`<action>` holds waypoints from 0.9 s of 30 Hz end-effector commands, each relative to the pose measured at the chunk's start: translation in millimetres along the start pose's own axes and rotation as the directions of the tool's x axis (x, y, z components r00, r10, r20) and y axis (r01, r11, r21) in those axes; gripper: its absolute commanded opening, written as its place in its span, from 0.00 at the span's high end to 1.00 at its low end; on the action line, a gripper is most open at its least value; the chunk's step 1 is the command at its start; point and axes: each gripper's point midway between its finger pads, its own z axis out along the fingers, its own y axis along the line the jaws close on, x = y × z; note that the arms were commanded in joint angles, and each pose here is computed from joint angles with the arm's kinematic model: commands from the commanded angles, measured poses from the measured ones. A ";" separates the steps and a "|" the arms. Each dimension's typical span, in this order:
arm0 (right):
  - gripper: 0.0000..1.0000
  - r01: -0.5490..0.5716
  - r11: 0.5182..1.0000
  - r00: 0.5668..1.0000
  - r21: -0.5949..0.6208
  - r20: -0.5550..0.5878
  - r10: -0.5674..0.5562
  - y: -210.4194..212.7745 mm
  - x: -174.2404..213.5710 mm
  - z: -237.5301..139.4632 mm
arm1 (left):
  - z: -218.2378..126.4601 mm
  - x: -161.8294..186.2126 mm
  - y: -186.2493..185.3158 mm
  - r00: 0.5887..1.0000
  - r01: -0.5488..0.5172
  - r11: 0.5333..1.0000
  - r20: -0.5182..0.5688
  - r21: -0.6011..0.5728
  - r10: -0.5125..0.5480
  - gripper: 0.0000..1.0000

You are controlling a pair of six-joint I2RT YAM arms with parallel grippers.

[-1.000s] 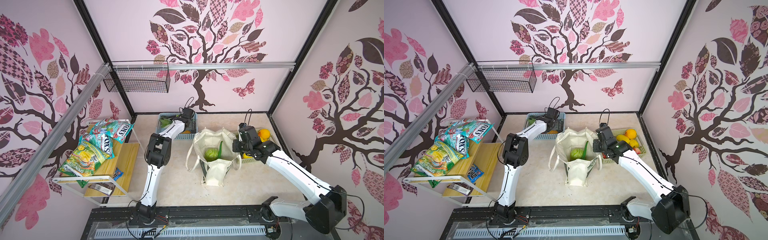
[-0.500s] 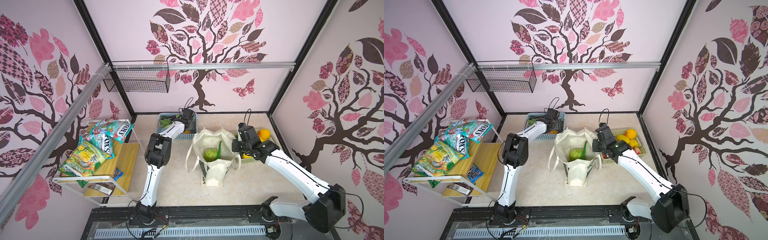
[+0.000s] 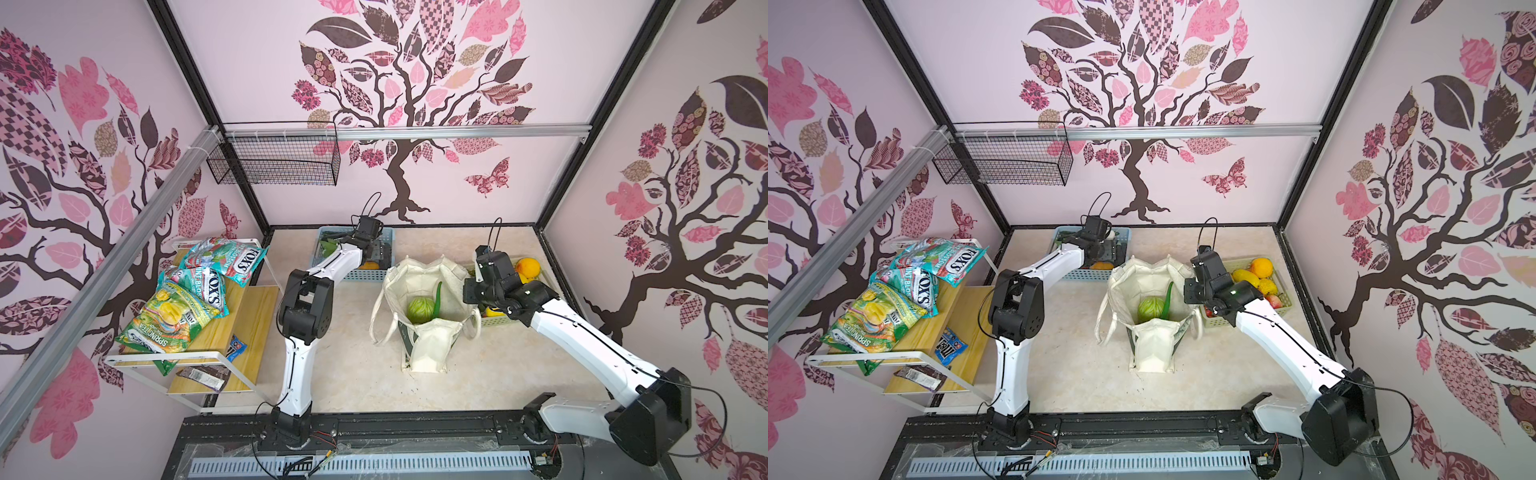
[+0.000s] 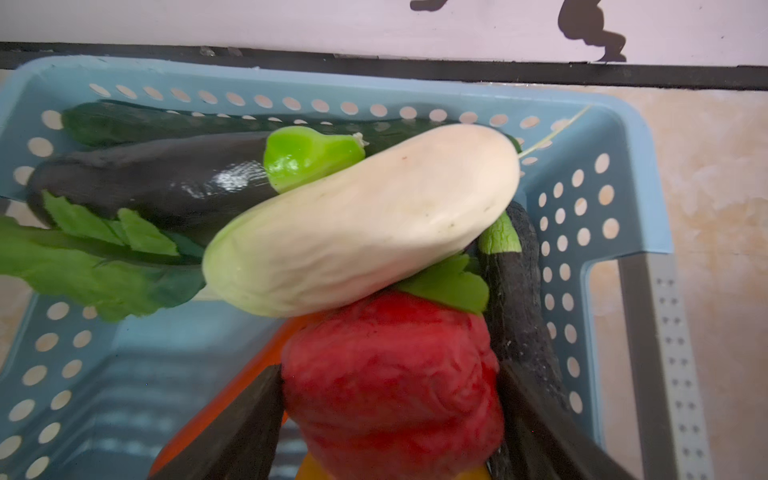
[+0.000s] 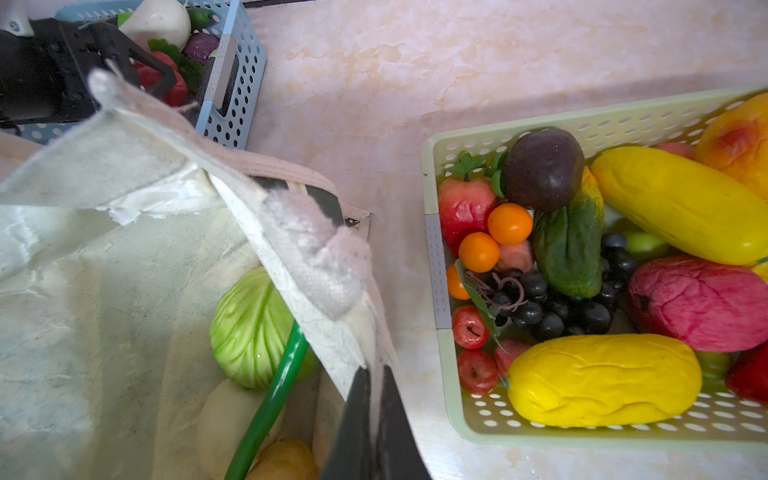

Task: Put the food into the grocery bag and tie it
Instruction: 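Close the left gripper on the red pepper and lift it from the basket, then carry the red pepper with the left gripper over the bag opening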

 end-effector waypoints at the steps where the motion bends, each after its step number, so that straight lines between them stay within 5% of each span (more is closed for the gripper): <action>1: 0.98 0.000 1.000 0.999 -0.016 -0.037 -0.001 2.3 8.2 0.3 | -16.3 -6.8 5.3 0.999 0.034 0.999 0.025 0.029 -0.034 0.20; 13: 0.98 0.001 0.997 1.000 -0.075 -0.020 -0.002 26.4 4.6 0.7 | -76.6 -22.0 2.5 0.986 0.156 0.967 0.029 0.199 -0.165 0.20; 27: 0.98 -0.010 0.987 1.000 -0.163 -0.028 0.006 60.0 12.5 13.9 | -175.0 -46.2 4.0 0.952 0.254 0.877 0.056 0.407 -0.301 0.20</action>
